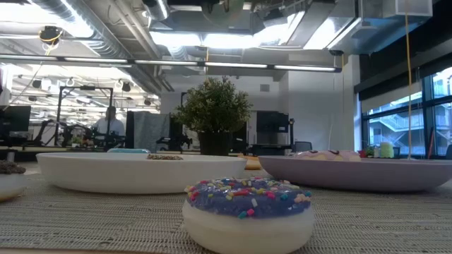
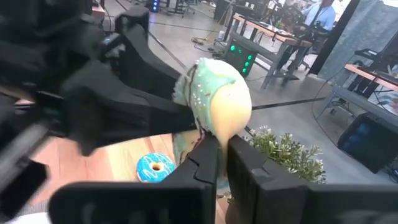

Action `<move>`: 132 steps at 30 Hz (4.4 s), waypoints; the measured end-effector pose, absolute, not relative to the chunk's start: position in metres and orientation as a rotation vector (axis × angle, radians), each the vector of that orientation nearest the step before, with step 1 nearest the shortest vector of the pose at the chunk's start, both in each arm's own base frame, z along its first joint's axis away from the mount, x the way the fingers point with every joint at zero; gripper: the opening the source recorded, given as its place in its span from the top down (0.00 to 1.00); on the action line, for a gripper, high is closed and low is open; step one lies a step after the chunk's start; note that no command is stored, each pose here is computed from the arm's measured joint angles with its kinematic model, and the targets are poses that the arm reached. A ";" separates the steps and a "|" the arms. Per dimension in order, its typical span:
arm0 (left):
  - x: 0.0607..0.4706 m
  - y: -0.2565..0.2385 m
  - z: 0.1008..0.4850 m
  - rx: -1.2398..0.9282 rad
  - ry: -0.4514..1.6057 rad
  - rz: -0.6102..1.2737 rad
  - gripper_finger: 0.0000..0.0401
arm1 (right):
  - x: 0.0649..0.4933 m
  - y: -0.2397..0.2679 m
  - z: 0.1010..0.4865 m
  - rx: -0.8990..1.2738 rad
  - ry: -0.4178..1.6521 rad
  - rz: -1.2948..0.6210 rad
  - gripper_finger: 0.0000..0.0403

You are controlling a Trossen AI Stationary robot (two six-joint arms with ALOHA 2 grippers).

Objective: Pick & Place donuts
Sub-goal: Put the big green donut on the purple plate, then put the big blue donut on the purple plate

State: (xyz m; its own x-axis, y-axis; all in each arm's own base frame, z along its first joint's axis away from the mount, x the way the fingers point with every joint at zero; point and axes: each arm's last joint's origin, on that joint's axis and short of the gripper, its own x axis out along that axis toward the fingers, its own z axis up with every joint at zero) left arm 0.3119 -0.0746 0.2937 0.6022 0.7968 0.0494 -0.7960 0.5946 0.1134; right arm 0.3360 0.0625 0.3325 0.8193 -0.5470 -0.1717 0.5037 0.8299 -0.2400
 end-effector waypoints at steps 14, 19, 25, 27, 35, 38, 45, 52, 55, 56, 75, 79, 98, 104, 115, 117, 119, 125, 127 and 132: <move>0.276 -0.123 0.306 0.152 0.088 1.051 0.37 | 0.326 0.065 0.331 -0.188 0.308 -0.529 0.96; 0.263 -0.144 0.309 0.087 0.046 0.972 0.37 | 0.295 0.070 0.312 0.069 0.613 -0.365 0.96; 0.259 -0.152 0.308 0.029 0.014 0.941 0.37 | 0.268 0.078 0.291 0.442 1.079 -0.089 0.95; 0.259 -0.153 0.307 0.030 0.015 0.941 0.37 | 0.263 0.085 0.278 0.481 1.167 -0.030 0.95; 0.260 -0.152 0.307 -0.046 -0.028 0.920 0.37 | 0.243 0.096 0.207 0.502 1.298 0.078 0.96; 0.262 -0.154 0.308 -0.043 -0.041 0.842 0.37 | 0.243 0.093 0.195 0.548 1.271 0.130 0.96; 0.264 -0.153 0.308 -0.061 -0.062 0.772 0.37 | 0.249 0.090 0.198 0.563 1.235 0.188 0.96; 0.265 -0.153 0.308 -0.053 -0.058 0.776 0.37 | 0.248 0.088 0.192 0.521 1.203 0.168 0.96; 0.265 -0.153 0.308 -0.049 -0.056 0.777 0.37 | 0.248 0.085 0.186 0.528 1.177 0.159 0.96; 0.265 -0.153 0.308 -0.047 -0.055 0.777 0.37 | 0.247 0.084 0.183 0.535 1.177 0.152 0.96; 0.264 -0.153 0.307 -0.042 -0.051 0.785 0.37 | 0.242 0.079 0.185 0.421 1.250 0.068 0.52; 0.264 -0.153 0.307 -0.047 -0.052 0.786 0.37 | 0.242 0.077 0.197 0.359 1.276 -0.006 0.47; 0.292 -0.073 0.253 -0.503 0.463 0.334 0.37 | 0.248 0.065 0.290 0.011 1.161 -0.380 0.45; 0.265 -0.038 0.241 -0.658 0.777 0.488 0.37 | 0.237 0.063 0.290 0.068 1.188 -0.344 0.45; 0.238 0.006 0.235 -0.797 0.827 0.945 0.37 | 0.237 0.062 0.291 0.073 1.139 -0.372 0.46; 0.237 0.014 0.233 -0.808 0.848 0.962 0.37 | 0.238 0.061 0.292 0.060 1.124 -0.391 0.46; 0.234 0.025 0.230 -0.836 0.865 1.004 0.37 | 0.238 0.061 0.292 0.048 1.113 -0.406 0.45; 0.218 0.055 0.205 -0.931 0.905 1.145 0.37 | 0.240 0.056 0.292 0.055 1.105 -0.429 0.45; 0.210 0.061 0.196 -0.943 0.930 1.196 0.37 | 0.240 0.054 0.292 0.059 1.106 -0.436 0.45; 0.203 0.072 0.178 -1.004 0.918 1.192 0.37 | 0.242 0.048 0.292 0.068 1.105 -0.453 0.45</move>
